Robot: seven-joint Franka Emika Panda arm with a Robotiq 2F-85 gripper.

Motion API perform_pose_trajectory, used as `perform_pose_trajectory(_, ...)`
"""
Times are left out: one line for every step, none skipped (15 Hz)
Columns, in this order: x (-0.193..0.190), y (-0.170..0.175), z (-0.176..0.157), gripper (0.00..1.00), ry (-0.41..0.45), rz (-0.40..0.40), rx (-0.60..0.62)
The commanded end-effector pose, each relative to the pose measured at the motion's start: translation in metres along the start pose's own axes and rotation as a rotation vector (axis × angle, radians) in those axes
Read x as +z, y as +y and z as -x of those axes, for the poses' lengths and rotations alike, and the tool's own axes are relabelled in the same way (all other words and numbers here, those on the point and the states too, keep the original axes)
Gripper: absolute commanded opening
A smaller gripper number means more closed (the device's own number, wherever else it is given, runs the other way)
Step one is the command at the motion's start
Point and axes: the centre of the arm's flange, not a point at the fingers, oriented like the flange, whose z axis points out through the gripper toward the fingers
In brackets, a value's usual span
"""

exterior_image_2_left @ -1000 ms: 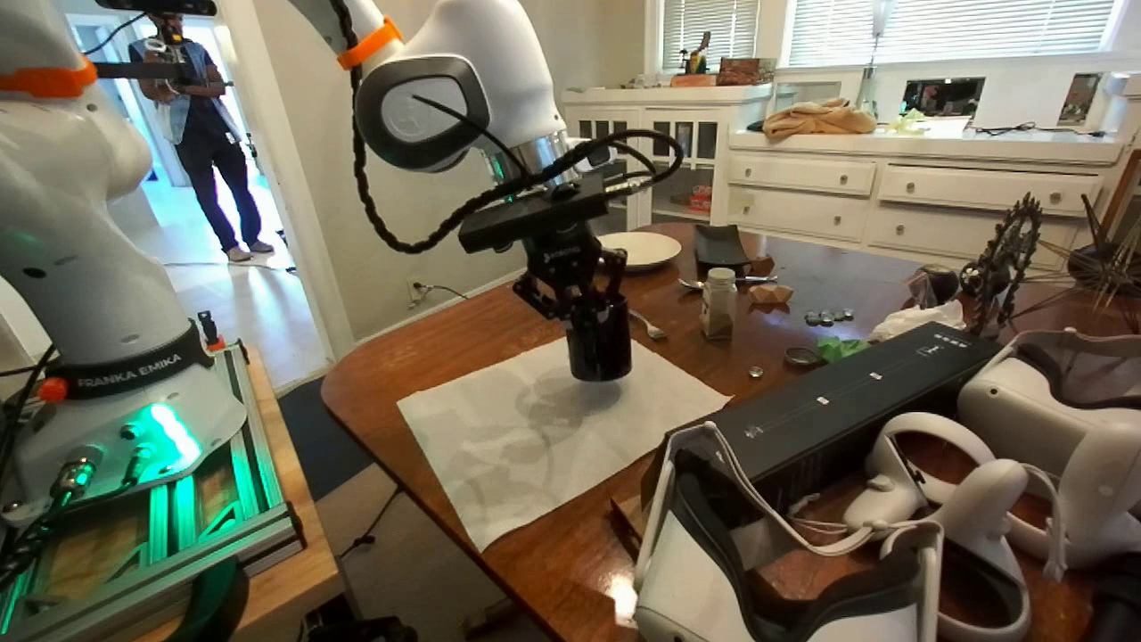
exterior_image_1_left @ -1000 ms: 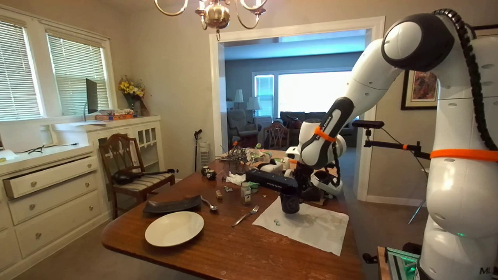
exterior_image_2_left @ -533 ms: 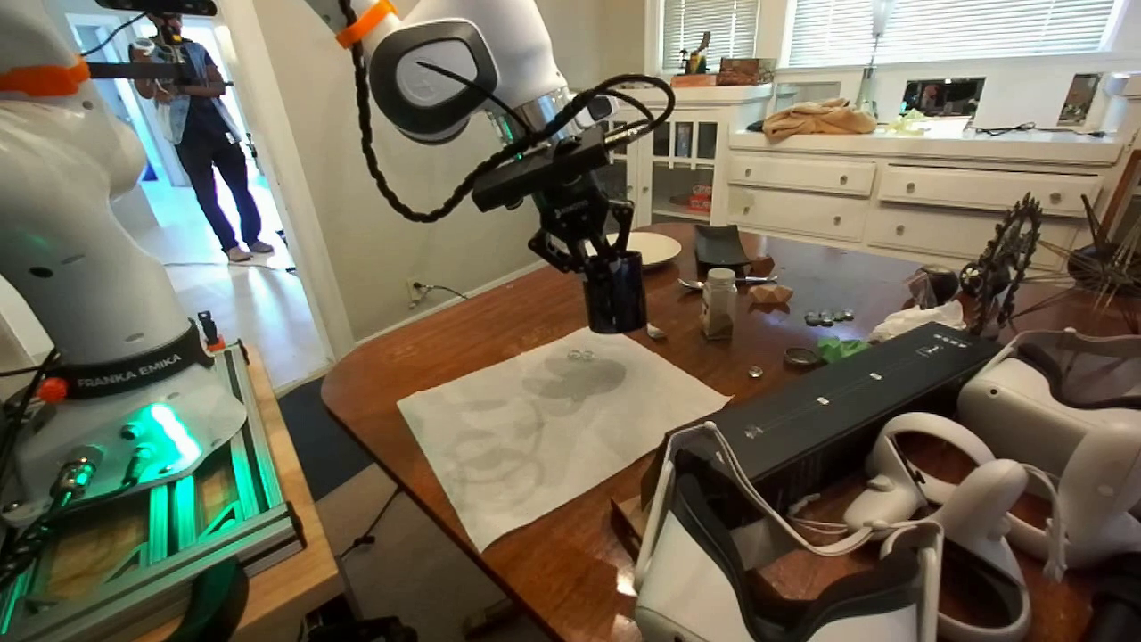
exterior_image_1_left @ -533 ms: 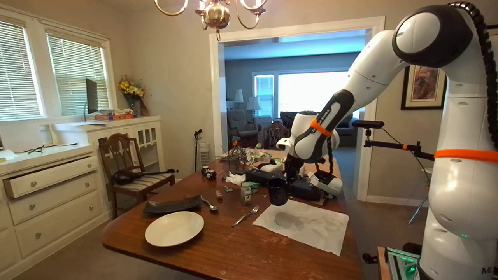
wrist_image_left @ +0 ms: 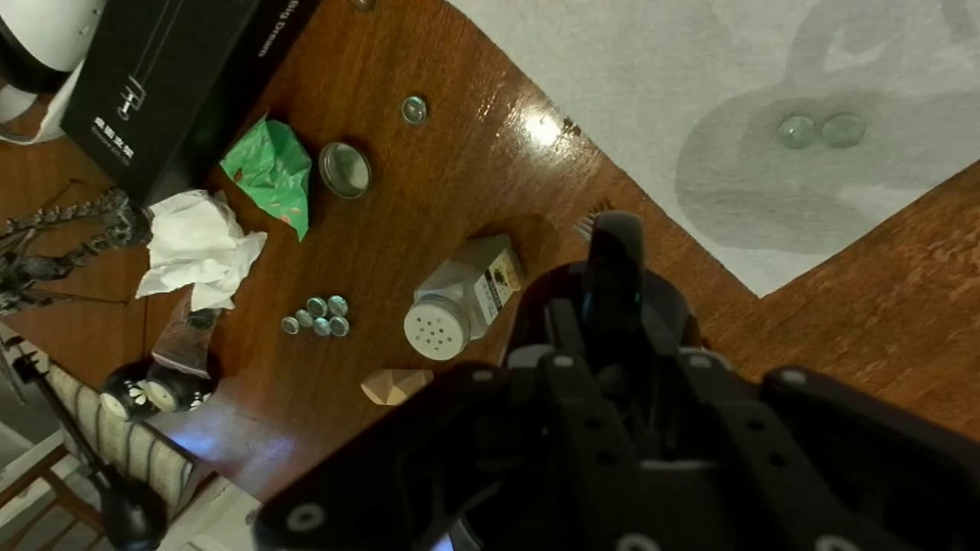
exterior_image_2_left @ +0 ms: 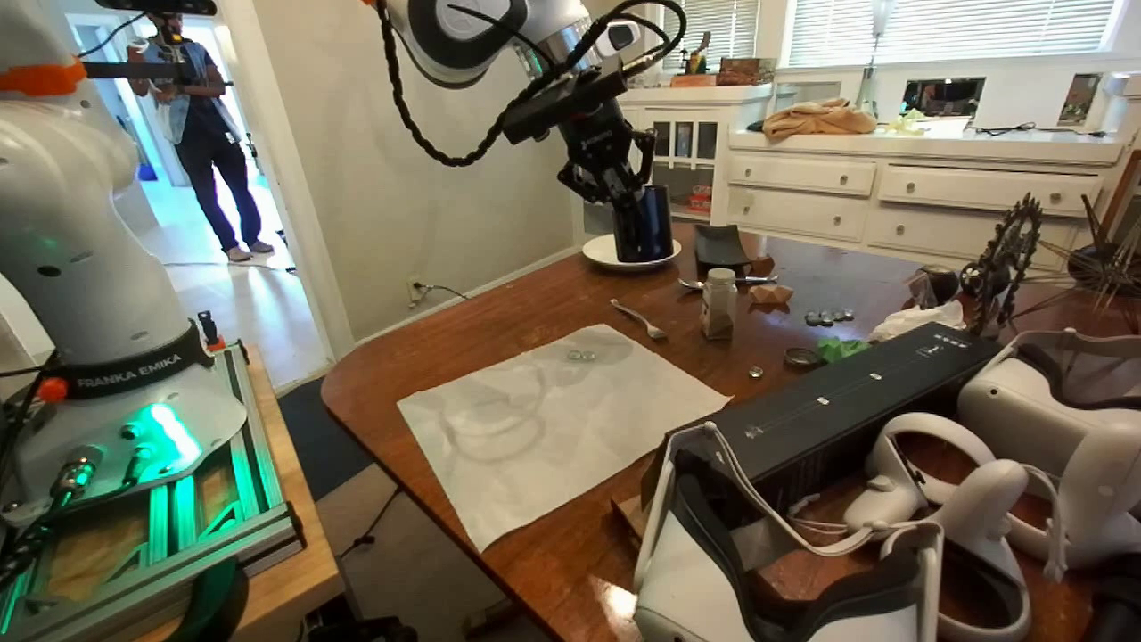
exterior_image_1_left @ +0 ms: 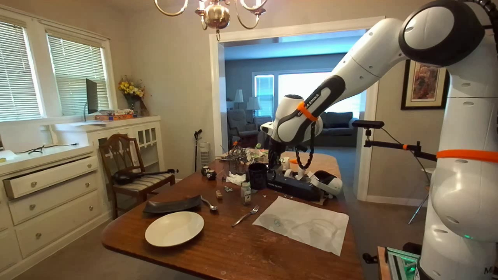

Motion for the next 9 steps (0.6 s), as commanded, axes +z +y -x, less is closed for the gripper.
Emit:
perform_pose_trajectory(0.0,0.0,0.0,0.2,-0.001,-0.001,0.001)
perform_pose_trajectory(0.0,0.0,0.001,0.2,-0.002,-0.002,0.002)
perform_pose_trajectory(0.001,0.0,0.001,0.2,-0.003,-0.002,0.003)
perform_pose_trajectory(0.001,0.0,0.002,0.2,-0.003,-0.002,0.003)
perform_pose_trajectory(-0.002,0.004,-0.005,0.05,0.005,0.007,0.013)
perform_pose_trajectory(-0.004,0.008,-0.013,0.05,0.009,0.015,0.007)
perform_pose_trajectory(-0.008,0.012,-0.022,0.05,0.009,0.022,-0.002)
perform_pose_trajectory(-0.013,0.017,-0.032,0.05,0.01,0.034,-0.013)
perform_pose_trajectory(-0.017,0.024,-0.043,0.05,0.013,0.046,-0.024)
